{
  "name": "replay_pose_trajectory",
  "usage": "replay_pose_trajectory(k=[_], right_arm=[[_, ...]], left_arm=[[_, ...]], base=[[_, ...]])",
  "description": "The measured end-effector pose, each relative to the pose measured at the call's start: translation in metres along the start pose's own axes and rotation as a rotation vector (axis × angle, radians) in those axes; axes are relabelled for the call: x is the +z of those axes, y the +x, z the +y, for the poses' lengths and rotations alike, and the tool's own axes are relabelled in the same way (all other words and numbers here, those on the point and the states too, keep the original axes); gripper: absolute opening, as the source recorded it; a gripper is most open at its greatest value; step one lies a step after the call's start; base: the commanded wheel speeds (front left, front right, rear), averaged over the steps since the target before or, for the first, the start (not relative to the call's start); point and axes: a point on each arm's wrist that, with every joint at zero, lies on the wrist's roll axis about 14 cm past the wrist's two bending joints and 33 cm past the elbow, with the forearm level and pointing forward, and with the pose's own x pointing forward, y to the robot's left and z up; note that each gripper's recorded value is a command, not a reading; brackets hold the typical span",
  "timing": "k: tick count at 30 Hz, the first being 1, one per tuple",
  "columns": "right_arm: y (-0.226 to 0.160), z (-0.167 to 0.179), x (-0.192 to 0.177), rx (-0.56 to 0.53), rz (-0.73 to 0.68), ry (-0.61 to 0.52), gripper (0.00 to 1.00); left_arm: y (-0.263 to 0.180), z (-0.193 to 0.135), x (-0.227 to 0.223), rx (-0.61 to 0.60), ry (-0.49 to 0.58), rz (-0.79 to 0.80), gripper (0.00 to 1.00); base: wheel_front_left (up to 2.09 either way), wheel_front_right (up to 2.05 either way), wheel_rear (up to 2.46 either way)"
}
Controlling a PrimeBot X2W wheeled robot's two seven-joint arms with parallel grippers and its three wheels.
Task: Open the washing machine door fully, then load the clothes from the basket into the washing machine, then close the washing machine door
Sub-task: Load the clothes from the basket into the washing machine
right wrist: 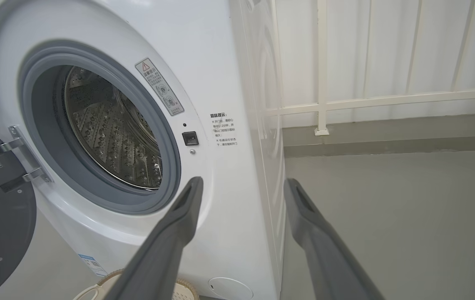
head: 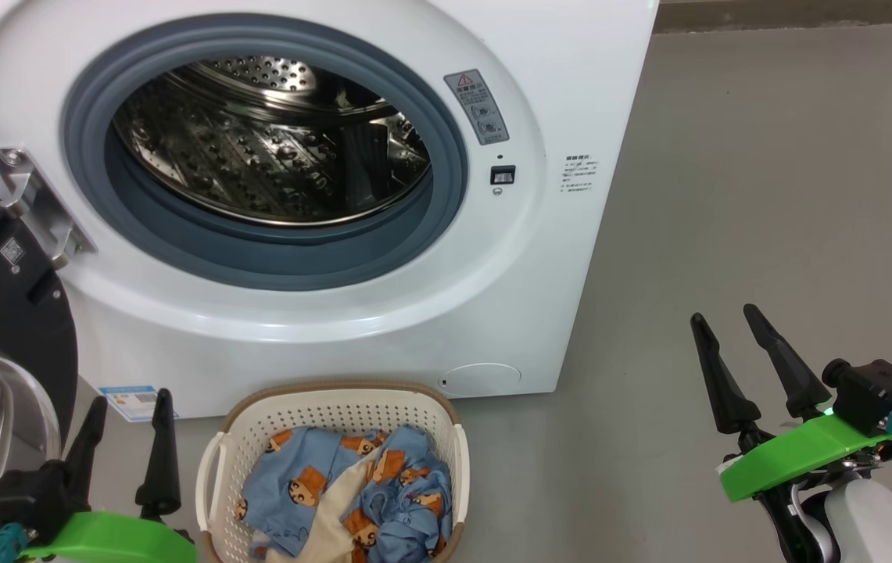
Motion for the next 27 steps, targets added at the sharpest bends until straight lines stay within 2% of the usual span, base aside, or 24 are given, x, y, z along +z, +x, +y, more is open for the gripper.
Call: replay_pose_trajectory(k=[20, 27], right_arm=[[0.002, -0.006, -0.014, -0.019, 0.033, 0.006, 1.00], [0.008, -0.011, -0.021, -0.030, 0.048, 0.008, 1.00]], left_arm=[[0.012, -0.002, -0.011, -0.007, 0.002, 0.027, 1.00], [0.022, -0.003, -0.028, -0.013, 0.008, 0.067, 1.00]], base=[[0.00, 0.00, 0.00], [0.00, 0.00, 0.00]])
